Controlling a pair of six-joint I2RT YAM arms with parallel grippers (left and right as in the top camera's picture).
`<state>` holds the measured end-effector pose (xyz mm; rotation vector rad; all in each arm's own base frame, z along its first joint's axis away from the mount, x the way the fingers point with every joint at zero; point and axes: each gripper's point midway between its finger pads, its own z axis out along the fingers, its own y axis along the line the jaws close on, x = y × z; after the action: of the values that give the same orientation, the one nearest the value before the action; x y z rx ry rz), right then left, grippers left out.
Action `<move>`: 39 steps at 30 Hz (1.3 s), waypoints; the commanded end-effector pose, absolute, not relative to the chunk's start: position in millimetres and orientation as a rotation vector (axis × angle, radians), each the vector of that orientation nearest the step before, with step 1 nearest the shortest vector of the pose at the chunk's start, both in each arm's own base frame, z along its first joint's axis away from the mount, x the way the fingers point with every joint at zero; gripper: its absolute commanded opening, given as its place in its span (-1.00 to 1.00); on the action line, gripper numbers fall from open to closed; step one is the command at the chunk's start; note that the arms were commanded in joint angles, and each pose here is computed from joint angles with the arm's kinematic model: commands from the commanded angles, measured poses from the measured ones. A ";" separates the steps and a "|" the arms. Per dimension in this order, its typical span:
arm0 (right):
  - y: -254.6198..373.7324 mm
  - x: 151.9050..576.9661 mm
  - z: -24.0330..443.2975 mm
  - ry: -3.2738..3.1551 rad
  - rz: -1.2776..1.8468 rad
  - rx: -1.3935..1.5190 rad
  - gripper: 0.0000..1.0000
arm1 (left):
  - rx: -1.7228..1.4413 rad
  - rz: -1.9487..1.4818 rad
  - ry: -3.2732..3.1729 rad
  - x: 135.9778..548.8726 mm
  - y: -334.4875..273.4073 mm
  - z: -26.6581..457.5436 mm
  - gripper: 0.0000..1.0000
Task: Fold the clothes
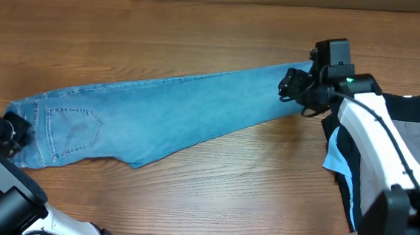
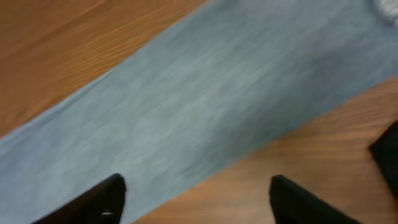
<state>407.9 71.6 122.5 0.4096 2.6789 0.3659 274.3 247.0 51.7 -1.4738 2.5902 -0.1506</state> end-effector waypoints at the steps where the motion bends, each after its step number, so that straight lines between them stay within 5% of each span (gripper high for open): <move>1: 27.2 428.1 112.2 2.648 0.294 0.411 0.67 | -1.165 -0.465 2.584 313.7 219.4 81.8 -0.82; 10: -62.3 448.3 88.3 2.566 0.414 0.479 0.80 | -0.708 -0.508 2.508 336.5 174.1 175.5 -0.56; 18: -77.6 461.2 97.7 2.480 0.449 0.465 0.82 | -0.520 -0.321 2.541 315.6 121.7 229.3 -0.55; 39: -42.6 463.8 19.2 2.585 0.715 0.438 0.71 | -0.331 -0.261 2.660 308.3 58.5 232.0 -0.52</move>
<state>463.9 -61.5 21.4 0.4762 2.5848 0.5901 307.4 57.1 225.0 -0.3153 2.6793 -0.2843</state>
